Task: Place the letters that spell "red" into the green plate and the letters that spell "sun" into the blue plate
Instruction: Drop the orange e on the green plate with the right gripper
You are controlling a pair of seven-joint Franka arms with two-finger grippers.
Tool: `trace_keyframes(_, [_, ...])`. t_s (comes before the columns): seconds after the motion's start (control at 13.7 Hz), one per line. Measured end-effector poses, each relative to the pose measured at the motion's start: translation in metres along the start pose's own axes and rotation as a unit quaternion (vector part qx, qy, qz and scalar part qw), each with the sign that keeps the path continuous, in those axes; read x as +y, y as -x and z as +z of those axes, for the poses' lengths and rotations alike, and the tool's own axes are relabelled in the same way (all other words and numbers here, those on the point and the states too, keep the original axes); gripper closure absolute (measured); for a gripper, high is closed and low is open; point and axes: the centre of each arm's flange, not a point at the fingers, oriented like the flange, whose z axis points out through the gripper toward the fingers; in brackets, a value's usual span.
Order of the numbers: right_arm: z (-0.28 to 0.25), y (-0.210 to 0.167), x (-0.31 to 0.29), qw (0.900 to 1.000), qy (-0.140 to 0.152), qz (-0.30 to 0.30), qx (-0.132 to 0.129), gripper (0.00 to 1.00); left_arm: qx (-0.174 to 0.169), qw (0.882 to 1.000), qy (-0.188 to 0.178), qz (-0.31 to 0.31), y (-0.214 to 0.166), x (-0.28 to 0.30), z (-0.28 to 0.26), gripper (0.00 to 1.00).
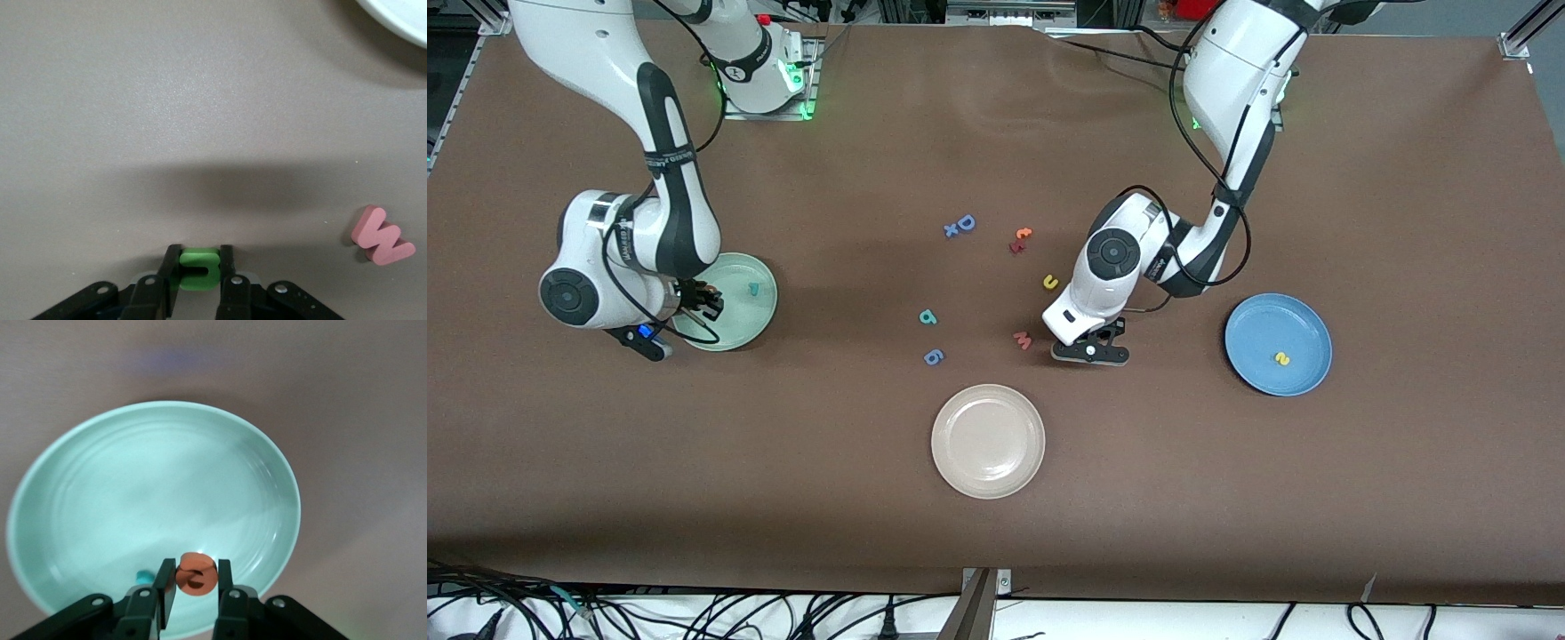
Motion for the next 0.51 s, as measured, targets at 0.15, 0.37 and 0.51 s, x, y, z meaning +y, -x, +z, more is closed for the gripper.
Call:
trace_keyframes(0.15, [0.017,0.000,0.000,1.000,0.009,-0.008,-0.003,0.69,0.000,1.000,0.000,0.000,0.000,0.000,0.000,0.72])
trace_keyframes(0.37, [0.025,-0.001,0.000,1.000,0.016,-0.016,-0.007,0.67,0.000,1.000,-0.002,-0.004,-0.003,-0.005,-0.001,0.72])
trace_keyframes(0.51, [0.025,-0.001,0.000,1.000,0.016,-0.016,-0.007,0.50,-0.005,1.000,-0.007,-0.008,-0.008,-0.009,-0.006,0.72])
